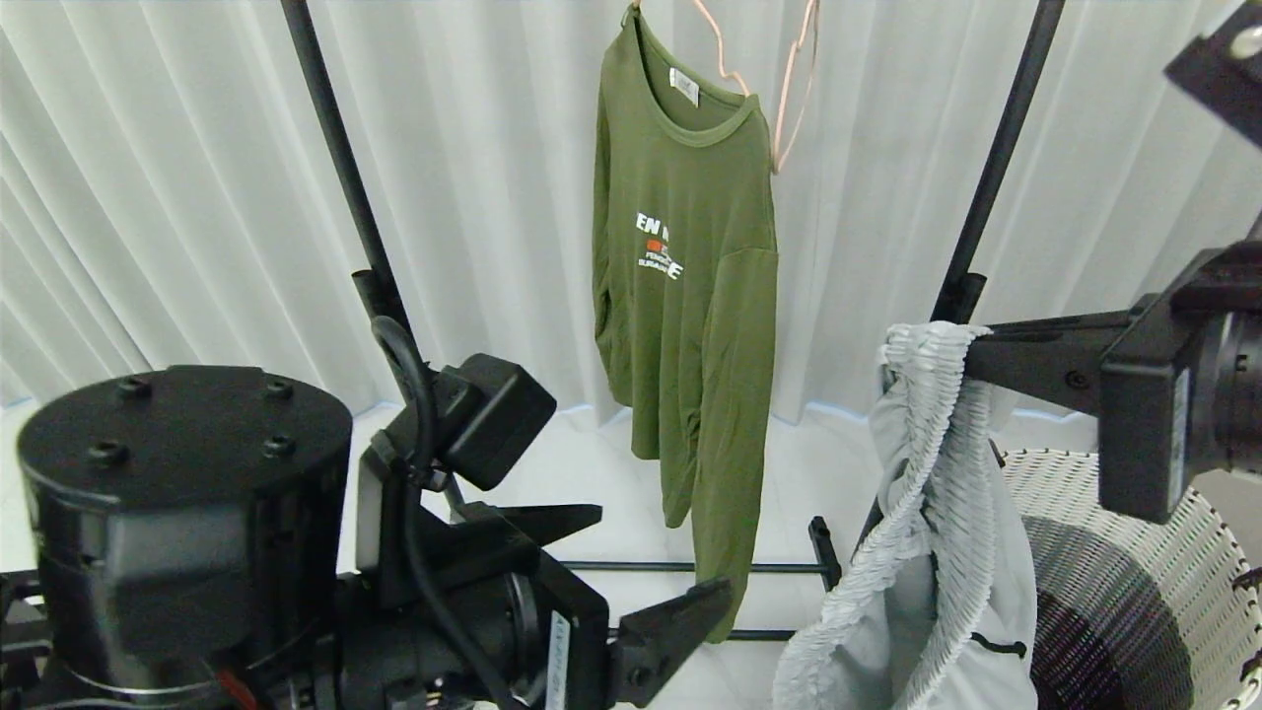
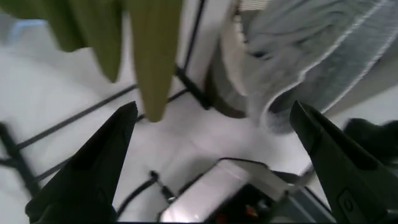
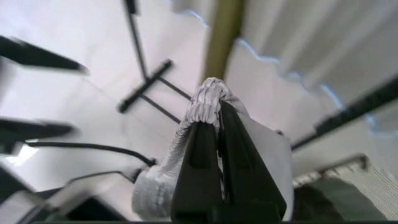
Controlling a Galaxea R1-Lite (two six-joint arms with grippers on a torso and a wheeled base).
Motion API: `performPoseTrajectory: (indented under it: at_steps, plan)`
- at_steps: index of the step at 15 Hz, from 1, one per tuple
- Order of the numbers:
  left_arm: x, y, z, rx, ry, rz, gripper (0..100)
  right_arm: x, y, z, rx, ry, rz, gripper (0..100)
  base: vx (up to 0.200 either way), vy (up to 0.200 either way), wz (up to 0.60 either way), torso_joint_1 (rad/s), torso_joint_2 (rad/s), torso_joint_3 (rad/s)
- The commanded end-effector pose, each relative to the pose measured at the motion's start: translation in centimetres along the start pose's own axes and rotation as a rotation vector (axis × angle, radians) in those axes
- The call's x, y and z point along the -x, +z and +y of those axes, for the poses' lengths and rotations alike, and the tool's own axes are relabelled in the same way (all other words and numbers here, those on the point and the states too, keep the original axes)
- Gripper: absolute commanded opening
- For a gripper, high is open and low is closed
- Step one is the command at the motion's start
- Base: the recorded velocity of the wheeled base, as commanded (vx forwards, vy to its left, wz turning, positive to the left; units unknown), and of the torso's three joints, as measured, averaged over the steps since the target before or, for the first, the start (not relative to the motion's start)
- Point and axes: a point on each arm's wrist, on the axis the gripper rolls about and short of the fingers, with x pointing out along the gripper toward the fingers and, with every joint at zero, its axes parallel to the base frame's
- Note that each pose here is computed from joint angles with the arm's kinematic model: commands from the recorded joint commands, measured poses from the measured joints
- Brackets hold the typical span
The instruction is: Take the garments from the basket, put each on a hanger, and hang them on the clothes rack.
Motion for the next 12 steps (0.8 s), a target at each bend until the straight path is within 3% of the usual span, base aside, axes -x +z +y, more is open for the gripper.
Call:
performPoseTrajectory:
  at_steps: [1, 9, 10, 12]
  plan:
    - [-2.0, -1.2, -1.5, 0.026, -0.049, 0.054, 100, 0.4, 0.6, 0.9, 0.004, 0.049, -0.021, 0, 0.000, 0.000, 0.00, 0.000, 0.00, 0.000]
    - [-6.0, -6.1, -0.8, 0.044, 0.009, 0.252, 100, 1.2, 1.0, 1.6, -0.003, 0.099, -0.042, 0, 0.000, 0.000, 0.00, 0.000, 0.00, 0.000]
    - [-6.4, -6.5, -0.6, 0.045, 0.017, 0.261, 100, 1.2, 1.0, 1.6, -0.003, 0.099, -0.043, 0, 0.000, 0.000, 0.00, 0.000, 0.00, 0.000]
    - [-7.8, -6.5, -0.8, 0.065, 0.005, 0.196, 100, 1.3, 0.9, 1.6, -0.009, 0.102, -0.041, 0, 0.000, 0.000, 0.00, 0.000, 0.00, 0.000]
